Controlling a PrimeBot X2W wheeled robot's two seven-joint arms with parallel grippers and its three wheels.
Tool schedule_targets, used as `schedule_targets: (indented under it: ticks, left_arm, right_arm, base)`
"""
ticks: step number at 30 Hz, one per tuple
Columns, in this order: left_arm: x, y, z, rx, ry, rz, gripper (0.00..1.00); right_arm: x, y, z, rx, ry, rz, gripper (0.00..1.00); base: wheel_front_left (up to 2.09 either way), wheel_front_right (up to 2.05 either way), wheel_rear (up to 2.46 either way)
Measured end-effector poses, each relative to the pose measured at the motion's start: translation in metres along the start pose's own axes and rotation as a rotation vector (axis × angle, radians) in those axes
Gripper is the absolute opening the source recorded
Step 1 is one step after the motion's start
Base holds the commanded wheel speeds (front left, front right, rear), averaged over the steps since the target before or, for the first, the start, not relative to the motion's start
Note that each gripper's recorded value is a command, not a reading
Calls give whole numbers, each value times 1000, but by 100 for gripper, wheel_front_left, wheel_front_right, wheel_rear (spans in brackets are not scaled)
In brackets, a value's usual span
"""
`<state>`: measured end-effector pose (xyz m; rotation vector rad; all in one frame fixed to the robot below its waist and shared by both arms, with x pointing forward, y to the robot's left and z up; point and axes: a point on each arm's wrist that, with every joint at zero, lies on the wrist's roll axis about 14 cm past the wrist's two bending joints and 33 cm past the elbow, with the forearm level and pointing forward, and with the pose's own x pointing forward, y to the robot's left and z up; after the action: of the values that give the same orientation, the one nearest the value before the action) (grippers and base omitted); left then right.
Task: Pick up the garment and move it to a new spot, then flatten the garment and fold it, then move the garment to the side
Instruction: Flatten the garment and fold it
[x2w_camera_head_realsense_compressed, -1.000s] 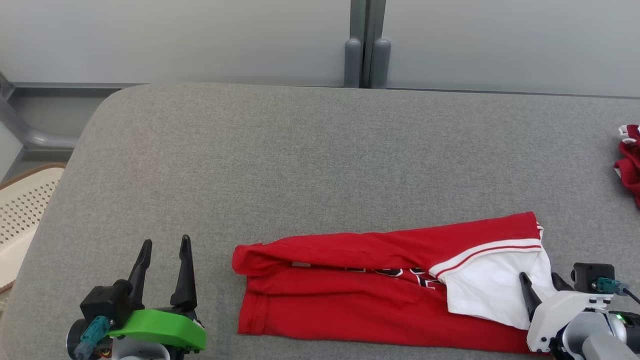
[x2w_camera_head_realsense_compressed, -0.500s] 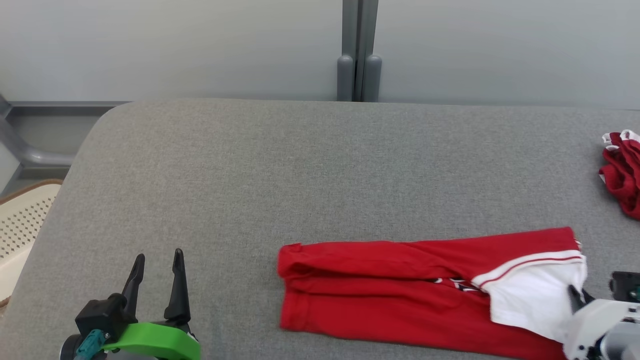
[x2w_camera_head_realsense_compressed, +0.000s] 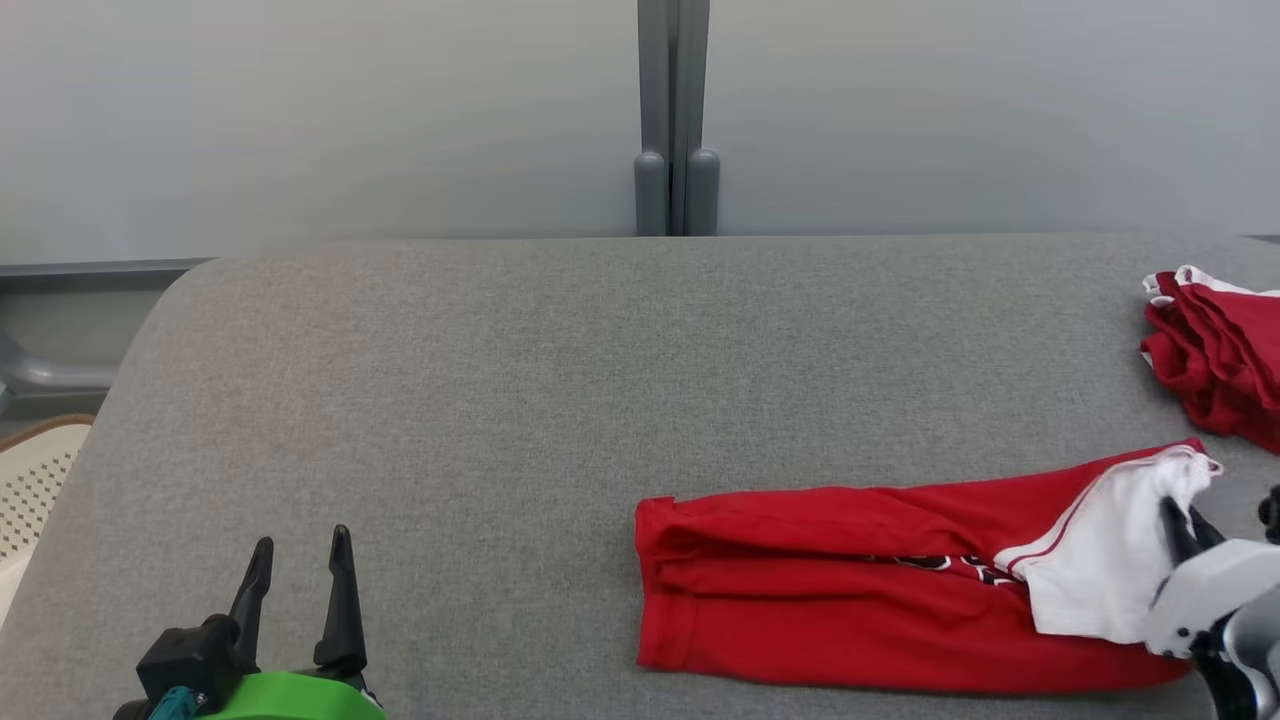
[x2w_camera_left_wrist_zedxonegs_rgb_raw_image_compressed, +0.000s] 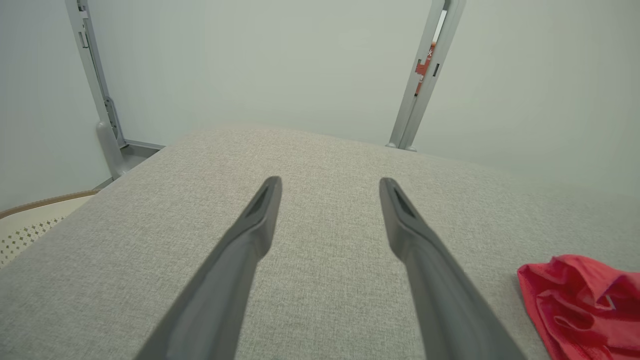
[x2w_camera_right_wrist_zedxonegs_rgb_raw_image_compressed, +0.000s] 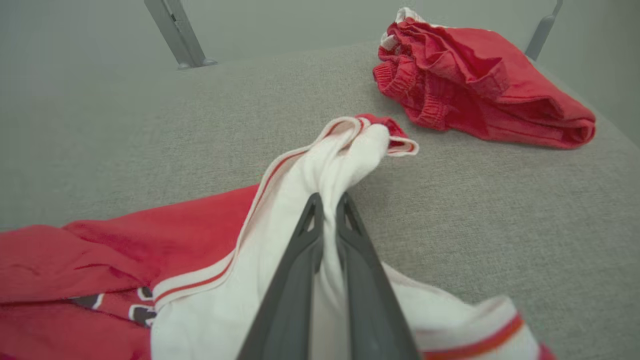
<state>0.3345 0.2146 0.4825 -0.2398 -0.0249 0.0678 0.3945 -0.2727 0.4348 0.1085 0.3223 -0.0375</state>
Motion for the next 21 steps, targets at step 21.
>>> schedule_targets:
  ticks: [21]
  left_arm:
    - [-12, 0, 0, -17, -8, 7, 100]
  right_arm:
    - [-44, 250, 34, 136, -46, 605, 0]
  base:
    - [0, 0, 0]
